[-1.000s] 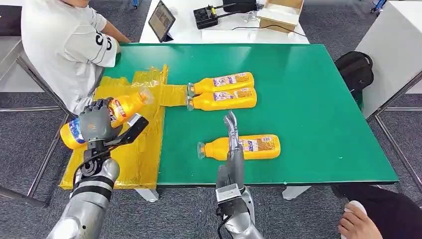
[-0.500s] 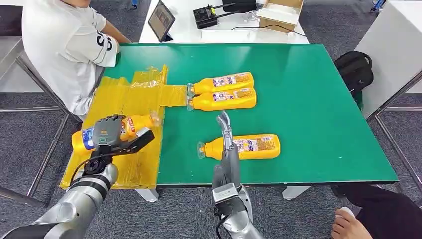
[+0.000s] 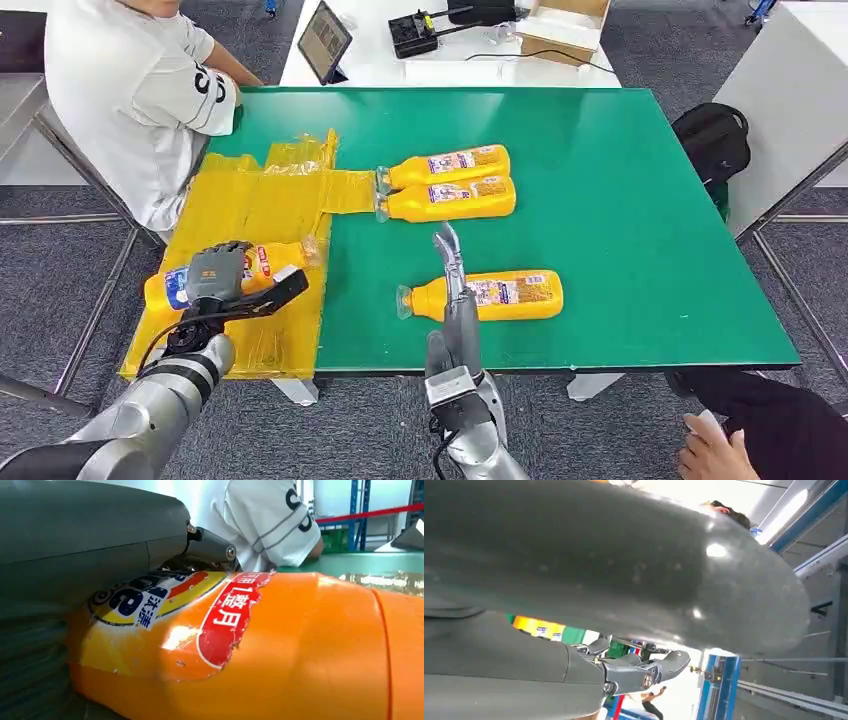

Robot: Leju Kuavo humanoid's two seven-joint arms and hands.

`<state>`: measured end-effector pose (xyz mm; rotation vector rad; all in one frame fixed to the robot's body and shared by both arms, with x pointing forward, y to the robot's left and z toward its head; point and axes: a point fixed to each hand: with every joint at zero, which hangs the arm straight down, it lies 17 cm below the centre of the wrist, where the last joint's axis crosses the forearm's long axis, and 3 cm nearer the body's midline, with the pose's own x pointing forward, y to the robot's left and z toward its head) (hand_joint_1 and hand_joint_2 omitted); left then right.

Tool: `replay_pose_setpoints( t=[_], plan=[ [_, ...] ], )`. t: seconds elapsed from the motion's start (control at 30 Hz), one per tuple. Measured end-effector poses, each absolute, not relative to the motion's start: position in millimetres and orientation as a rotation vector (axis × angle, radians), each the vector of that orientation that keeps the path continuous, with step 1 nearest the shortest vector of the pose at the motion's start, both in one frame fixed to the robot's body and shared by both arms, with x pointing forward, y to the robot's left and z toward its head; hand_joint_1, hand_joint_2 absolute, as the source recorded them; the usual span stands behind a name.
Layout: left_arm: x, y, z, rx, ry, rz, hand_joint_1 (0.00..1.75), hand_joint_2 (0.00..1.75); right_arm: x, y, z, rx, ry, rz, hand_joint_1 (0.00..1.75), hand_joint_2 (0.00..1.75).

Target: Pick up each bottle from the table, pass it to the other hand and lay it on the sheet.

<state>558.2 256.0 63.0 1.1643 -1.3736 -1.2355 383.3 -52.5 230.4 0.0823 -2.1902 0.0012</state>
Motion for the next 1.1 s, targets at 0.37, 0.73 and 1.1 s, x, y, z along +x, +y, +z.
replay_pose_setpoints(
  t=[0.37,0.73,1.1],
  plan=[
    [557.4,260.6,42.9,1.029,-1.302,-1.221,0.0,0.0,385.1,-44.2,223.5,0.115,-2.171,0.027,0.0,0.0],
    [560.9,254.8,49.4,0.776,-1.411,-0.968,0.0,0.0,386.6,-38.4,214.6,0.129,-2.151,0.058,0.0,0.0],
    [562.0,248.0,54.1,0.697,-1.452,-0.883,0.0,0.0,388.1,-37.0,208.7,0.13,-2.136,0.066,0.0,0.0]
  ],
)
